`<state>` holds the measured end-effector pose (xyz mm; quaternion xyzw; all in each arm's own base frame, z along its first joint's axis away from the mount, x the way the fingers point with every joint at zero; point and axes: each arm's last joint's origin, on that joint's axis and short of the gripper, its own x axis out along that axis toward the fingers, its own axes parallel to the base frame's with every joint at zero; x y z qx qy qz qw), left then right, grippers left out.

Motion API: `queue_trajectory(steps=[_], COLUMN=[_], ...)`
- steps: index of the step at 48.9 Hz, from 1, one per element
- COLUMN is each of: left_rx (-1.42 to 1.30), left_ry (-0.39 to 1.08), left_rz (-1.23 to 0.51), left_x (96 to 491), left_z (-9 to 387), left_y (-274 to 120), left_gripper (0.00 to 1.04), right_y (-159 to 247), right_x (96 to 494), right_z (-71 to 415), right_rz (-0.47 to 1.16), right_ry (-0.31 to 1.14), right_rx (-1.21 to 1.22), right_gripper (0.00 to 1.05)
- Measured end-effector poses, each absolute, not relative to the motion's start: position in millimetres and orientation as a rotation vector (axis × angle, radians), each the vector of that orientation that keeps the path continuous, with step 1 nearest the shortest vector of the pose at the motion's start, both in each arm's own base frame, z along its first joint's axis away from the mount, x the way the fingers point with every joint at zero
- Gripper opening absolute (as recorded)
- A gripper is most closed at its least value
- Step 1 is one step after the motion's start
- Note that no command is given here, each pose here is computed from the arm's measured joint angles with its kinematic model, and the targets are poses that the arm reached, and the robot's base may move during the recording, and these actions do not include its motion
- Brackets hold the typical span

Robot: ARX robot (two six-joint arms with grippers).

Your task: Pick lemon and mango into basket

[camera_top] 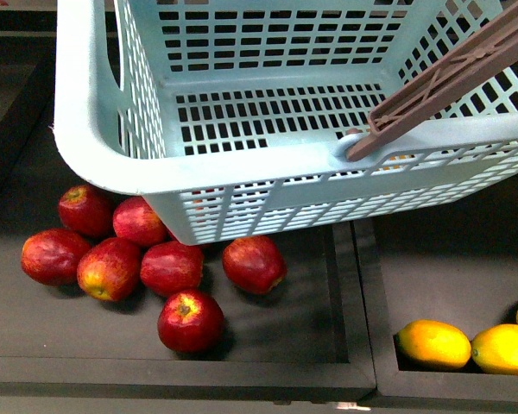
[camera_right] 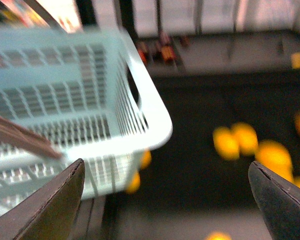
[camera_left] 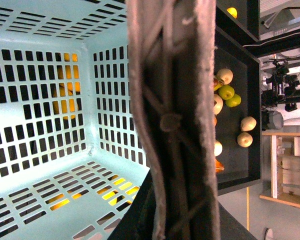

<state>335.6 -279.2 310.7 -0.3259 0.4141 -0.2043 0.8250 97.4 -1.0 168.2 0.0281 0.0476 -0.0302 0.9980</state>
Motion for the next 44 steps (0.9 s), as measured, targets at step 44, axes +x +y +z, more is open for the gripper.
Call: queue_trajectory(steps=[44], left_rx=[-0.690], left_ry=[0.878], left_rz=[-0.433], left_x=[335.9], left_z=[310.5], left_y=[-278.9], left_gripper=[0.05], right_y=[-196.4], right_x=[221.4], right_z=[88.2], right_rz=[-0.770], right_ry=[0.702], right_rx=[0.403], right_gripper=[0.96])
